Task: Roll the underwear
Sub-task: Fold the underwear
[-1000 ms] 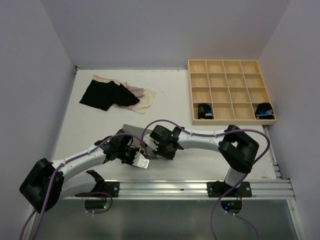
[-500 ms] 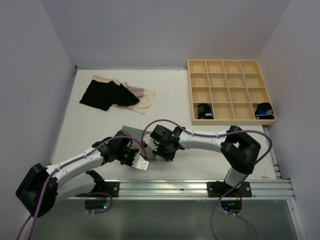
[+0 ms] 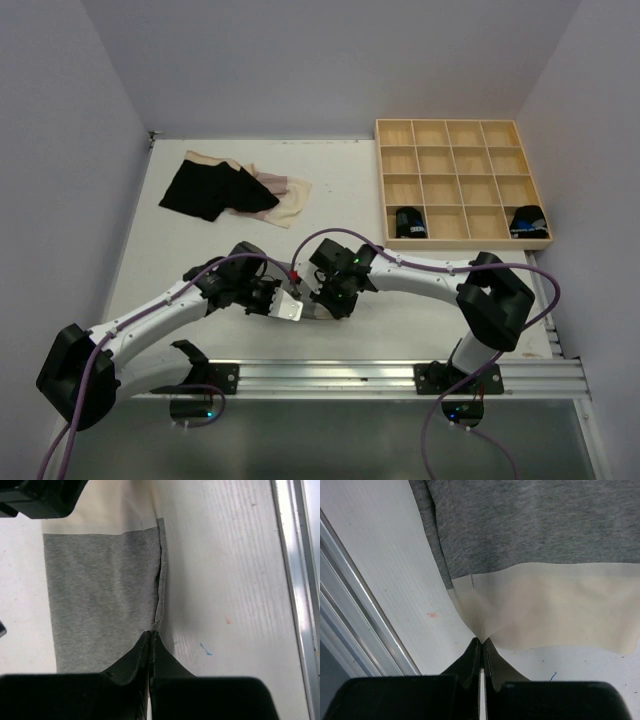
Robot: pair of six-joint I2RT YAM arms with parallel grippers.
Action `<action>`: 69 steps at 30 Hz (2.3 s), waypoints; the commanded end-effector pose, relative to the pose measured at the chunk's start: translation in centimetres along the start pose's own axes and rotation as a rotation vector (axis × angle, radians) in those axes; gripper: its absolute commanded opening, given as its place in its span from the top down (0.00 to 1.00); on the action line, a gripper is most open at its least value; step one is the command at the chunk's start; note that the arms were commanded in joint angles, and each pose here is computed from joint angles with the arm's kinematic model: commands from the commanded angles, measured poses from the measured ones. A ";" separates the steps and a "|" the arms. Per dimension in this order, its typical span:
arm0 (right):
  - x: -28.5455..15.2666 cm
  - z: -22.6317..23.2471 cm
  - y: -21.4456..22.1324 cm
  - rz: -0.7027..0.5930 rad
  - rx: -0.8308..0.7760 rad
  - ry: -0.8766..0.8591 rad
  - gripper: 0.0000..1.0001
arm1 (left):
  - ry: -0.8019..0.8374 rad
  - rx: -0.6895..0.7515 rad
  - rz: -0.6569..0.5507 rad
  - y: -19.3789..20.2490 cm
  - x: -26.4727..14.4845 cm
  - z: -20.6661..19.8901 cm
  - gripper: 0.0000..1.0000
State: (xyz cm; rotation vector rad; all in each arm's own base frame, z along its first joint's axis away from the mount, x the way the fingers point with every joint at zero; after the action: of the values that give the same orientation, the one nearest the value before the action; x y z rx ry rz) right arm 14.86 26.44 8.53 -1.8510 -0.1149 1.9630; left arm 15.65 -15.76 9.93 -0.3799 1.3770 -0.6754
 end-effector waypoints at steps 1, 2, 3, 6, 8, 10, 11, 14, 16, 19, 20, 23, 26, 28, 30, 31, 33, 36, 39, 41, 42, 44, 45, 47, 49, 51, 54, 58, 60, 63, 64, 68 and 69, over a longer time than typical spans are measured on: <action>-1.2 -1.2 -1.0 -0.041 0.052 -0.010 1.00 | -0.046 0.006 -0.034 -1.3 -0.9 2.1 1.00; -1.4 -1.4 -1.2 -0.051 0.059 -0.009 1.00 | -0.055 0.012 -0.033 -1.3 -1.0 2.4 1.00; -1.7 -1.9 -1.1 -0.059 0.079 -0.013 1.00 | -0.061 0.010 -0.031 -1.3 -1.0 2.8 1.00; -2.0 -2.9 -1.0 -0.070 0.107 -0.014 1.00 | -0.088 0.008 -0.034 -1.3 -1.2 3.8 1.00; -2.2 -3.4 -1.0 -0.065 0.113 -0.009 1.00 | -0.119 0.012 -0.040 -1.6 -1.3 4.7 1.00; -2.3 -3.9 -1.2 -0.067 0.125 -0.003 1.00 | -0.146 0.009 -0.043 -1.6 -1.4 5.6 1.00; -2.1 -4.1 -1.2 -0.060 0.130 -0.006 1.00 | -0.159 0.009 -0.040 -1.5 -1.5 5.9 1.00; -1.9 -4.9 -1.8 -0.054 0.140 -0.010 1.00 | -0.190 0.013 -0.035 -1.4 -1.5 7.0 1.00; -2.1 -5.5 -2.3 -0.050 0.140 0.001 1.00 | -0.212 0.018 -0.035 -1.4 -1.5 7.8 1.00; -1.9 -6.5 -2.5 -0.039 0.158 0.001 1.00 | -0.235 0.024 -0.038 -1.5 -1.6 8.9 1.00; -1.7 -7.0 -2.3 -0.033 0.170 -0.004 1.00 | -0.246 0.027 -0.040 -1.5 -1.6 9.4 1.00; -2.0 -7.8 -2.4 -0.039 0.186 -0.003 1.00 | -0.264 0.037 -0.039 -1.4 -1.4 10.3 1.00; -2.1 -8.7 -2.4 -0.045 0.208 -0.001 1.00 | -0.279 0.041 -0.036 -1.2 -1.1 11.1 1.00; -1.9 -9.2 -2.6 -0.045 0.218 -0.002 1.00 | -0.288 0.043 -0.032 -1.0 -0.8 11.6 1.00; -1.8 -9.7 -2.5 -0.040 0.228 -0.002 1.00 | -0.287 0.041 -0.025 -0.6 -0.4 11.9 1.00; -1.6 -9.8 -2.6 -0.038 0.229 -0.007 1.00 | -0.304 0.044 -0.023 -0.5 -0.4 12.3 1.00; -1.3 -10.2 -2.4 -0.032 0.238 -0.011 1.00 | -0.306 0.037 -0.014 0.0 -0.1 12.7 1.00; -0.7 -10.8 -2.0 -0.017 0.252 -0.015 1.00 | -0.327 0.035 -0.009 0.4 0.2 13.5 1.00; -0.3 -11.4 -1.7 -0.011 0.267 -0.012 1.00 | -0.339 0.035 -0.009 0.6 0.4 14.2 1.00; -0.2 -11.9 -1.8 -0.017 0.281 -0.008 1.00 | -0.344 0.034 -0.012 0.6 0.6 14.6 1.00; -0.3 -12.1 -1.8 -0.019 0.286 -0.007 0.99 | -0.345 0.034 -0.010 0.8 0.9 14.8 1.00; -0.5 -12.9 -1.9 -0.028 0.302 0.008 0.95 | -0.341 0.031 -0.001 1.2 1.2 15.0 1.00; -0.5 -13.2 -1.9 -0.027 0.307 0.012 0.87 | -0.341 0.030 0.000 1.3 1.4 15.1 1.00; -0.7 -14.0 -1.9 -0.026 0.321 0.044 0.80 | -0.325 0.022 0.009 1.8 1.9 15.0 1.00; -0.8 -14.8 -2.0 -0.019 0.329 0.084 0.80 | -0.321 0.012 0.022 2.2 2.2 15.1 1.00; -0.9 -15.3 -1.9 -0.008 0.350 0.106 0.70 | -0.321 0.005 0.034 2.6 2.7 15.3 1.00; -1.5 -15.9 -2.3 -0.010 0.369 0.148 0.54 | -0.334 -0.019 0.055 3.3 3.0 15.6 0.99; -3.4 -16.5 -2.8 -0.032 0.394 0.231 0.55 | -0.379 -0.067 0.056 3.3 2.2 16.3 0.74; -4.5 -16.7 -3.3 -0.065 0.412 0.264 0.58 | -0.416 -0.075 0.049 2.6 1.1 16.8 0.66; -5.7 -16.5 -4.5 -0.129 0.416 0.269 0.67 | -0.469 -0.111 0.022 1.2 -0.9 17.4 0.55; -5.8 -16.3 -4.8 -0.150 0.412 0.243 0.69 | -0.495 -0.115 0.006 0.4 -2.0 17.5 0.54; -4.1 -16.1 -4.9 -0.113 0.389 0.211 0.72 | -0.527 -0.202 -0.027 -1.2 -4.5 17.4 0.53; -3.4 -16.1 -4.7 -0.095 0.389 0.204 0.72 | -0.522 -0.257 -0.025 -0.9 -4.7 17.1 0.53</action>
State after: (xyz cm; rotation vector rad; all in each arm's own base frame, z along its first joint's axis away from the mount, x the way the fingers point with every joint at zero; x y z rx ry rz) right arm 31.32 24.60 10.97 -1.7368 0.2632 1.5987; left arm 31.84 -16.45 13.88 -0.5875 0.9864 -0.4428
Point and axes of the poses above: each gripper's point midway between its finger pads, its own x axis out along the fingers, its own z axis along the line the jaws close on, y = z × x, the point moved 5 cm from there along -x, back along the fingers, and after that the axes turned 6 degrees about -x, right-handed, at the moved point
